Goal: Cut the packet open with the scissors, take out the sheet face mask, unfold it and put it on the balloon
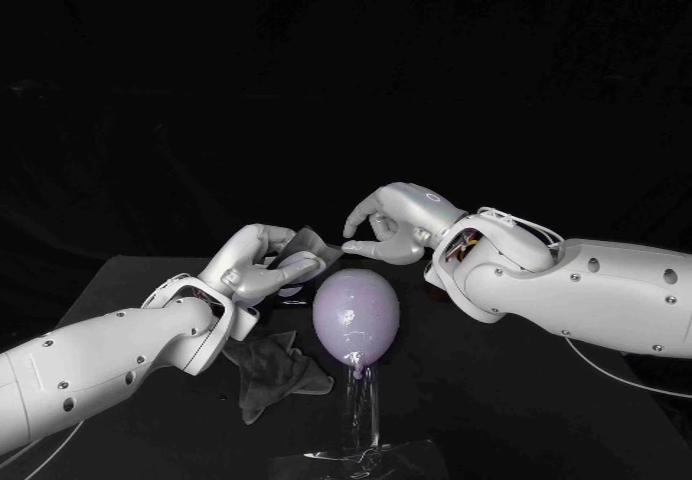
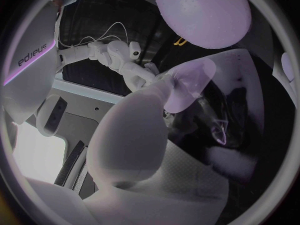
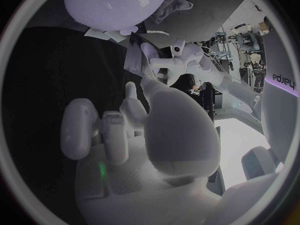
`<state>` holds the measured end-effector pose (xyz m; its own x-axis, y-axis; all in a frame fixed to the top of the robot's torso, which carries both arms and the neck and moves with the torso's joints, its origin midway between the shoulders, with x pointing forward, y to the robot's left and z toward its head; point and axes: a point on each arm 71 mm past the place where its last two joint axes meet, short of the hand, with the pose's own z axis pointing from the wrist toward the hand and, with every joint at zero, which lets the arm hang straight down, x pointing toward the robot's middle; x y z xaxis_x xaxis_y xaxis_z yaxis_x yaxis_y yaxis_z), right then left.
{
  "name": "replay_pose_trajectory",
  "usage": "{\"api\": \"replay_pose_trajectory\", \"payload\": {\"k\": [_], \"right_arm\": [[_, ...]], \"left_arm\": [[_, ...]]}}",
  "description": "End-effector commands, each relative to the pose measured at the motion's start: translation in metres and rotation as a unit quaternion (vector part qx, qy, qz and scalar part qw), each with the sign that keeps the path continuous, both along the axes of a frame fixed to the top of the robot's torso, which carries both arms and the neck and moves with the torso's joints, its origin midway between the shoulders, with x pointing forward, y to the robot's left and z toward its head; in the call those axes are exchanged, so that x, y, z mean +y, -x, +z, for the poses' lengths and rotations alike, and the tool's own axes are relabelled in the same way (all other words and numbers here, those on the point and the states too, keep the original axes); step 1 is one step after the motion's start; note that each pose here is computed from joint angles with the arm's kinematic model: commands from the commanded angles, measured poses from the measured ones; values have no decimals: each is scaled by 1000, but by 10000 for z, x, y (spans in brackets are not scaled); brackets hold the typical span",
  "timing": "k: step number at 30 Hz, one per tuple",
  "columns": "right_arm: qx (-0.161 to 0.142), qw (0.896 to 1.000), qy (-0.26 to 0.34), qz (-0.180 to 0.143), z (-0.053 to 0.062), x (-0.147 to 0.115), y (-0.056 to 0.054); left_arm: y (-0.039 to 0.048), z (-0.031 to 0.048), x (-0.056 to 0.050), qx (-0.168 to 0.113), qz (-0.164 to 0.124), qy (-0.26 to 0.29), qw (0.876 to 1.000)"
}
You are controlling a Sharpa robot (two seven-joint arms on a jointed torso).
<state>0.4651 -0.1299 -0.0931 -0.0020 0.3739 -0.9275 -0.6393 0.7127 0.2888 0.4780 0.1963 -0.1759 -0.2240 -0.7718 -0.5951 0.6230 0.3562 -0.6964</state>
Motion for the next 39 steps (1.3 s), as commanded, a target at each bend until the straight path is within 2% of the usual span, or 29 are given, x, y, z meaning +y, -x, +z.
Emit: {"api": "replay_pose_trajectory", "payload": {"k": [1,39], "right_arm": [[-8,1000,4,0,7,13,2],[-15,1000,8,-3,22,46,-4]], "left_arm": [[4,26,-15,-7,-1,2,1000],[7,26,-22,-5,-2,2,1000]]}}
